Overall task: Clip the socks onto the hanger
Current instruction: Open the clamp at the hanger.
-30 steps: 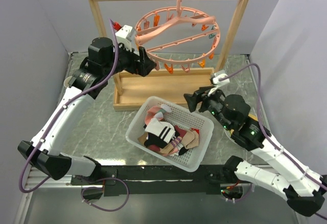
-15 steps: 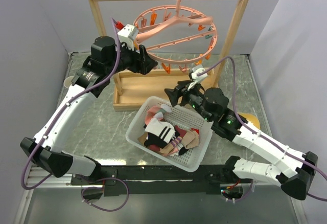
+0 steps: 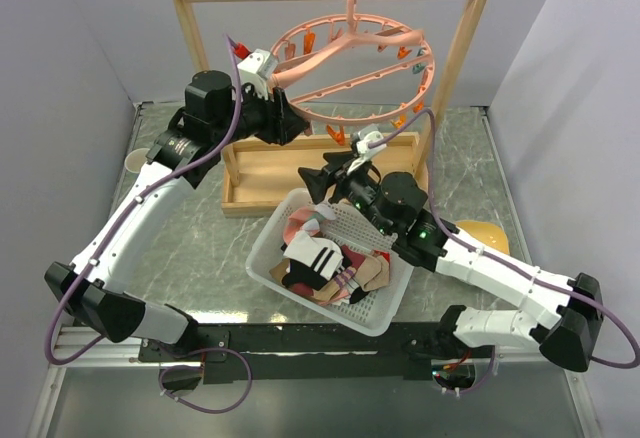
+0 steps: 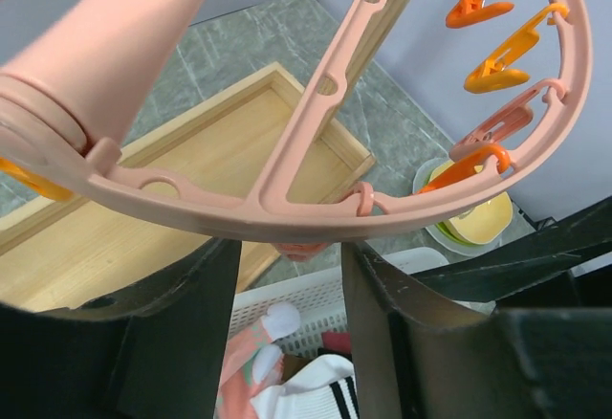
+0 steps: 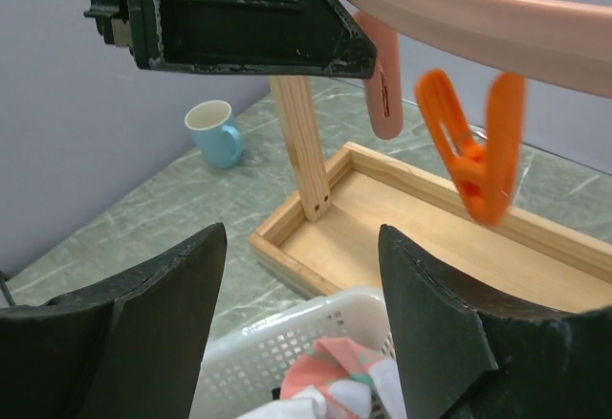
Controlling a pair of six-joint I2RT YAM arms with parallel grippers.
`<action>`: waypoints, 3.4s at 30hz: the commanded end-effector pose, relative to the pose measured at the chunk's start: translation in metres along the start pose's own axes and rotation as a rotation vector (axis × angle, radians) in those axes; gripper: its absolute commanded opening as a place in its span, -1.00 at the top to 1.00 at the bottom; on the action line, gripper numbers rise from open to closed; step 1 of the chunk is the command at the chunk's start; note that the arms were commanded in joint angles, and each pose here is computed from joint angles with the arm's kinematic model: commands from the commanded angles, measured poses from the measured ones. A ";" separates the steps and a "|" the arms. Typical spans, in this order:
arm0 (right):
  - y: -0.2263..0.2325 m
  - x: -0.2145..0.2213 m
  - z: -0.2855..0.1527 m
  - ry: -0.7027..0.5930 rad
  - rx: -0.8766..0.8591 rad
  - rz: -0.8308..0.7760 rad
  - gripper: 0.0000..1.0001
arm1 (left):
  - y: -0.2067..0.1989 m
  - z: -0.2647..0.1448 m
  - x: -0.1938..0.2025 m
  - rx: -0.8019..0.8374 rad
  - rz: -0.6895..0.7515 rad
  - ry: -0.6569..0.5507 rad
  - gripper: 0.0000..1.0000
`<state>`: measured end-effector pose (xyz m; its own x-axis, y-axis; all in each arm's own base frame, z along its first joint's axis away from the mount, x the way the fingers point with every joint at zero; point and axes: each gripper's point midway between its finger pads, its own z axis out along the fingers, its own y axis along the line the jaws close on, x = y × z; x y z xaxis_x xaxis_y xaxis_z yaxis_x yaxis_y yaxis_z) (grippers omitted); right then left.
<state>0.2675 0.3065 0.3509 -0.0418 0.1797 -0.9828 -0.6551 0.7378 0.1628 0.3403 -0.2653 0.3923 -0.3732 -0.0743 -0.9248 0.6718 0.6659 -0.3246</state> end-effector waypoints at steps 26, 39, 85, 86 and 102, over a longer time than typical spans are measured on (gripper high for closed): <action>-0.036 -0.062 0.055 -0.219 0.081 -0.089 -0.10 | -0.039 -0.030 -0.034 0.111 0.016 -0.095 0.16; -0.022 -0.064 0.051 -0.213 0.004 -0.075 0.24 | -0.037 -0.031 -0.029 0.107 0.006 -0.085 0.15; -0.030 -0.044 0.048 -0.139 0.024 -0.090 0.52 | -0.032 -0.010 -0.024 0.114 -0.056 -0.060 0.18; -0.029 -0.043 0.047 -0.138 0.020 -0.091 0.47 | -0.030 -0.009 -0.025 0.100 -0.055 -0.063 0.25; -0.044 -0.044 0.028 -0.153 0.060 -0.123 -0.46 | -0.022 -0.008 -0.034 0.050 -0.036 -0.085 0.78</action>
<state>0.3203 0.3060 0.3663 0.0874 0.1494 -0.9849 -0.6370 0.7685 0.0600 0.3396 -0.2755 0.3976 -0.4316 -0.1302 -0.8926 0.6536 0.6369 -0.4089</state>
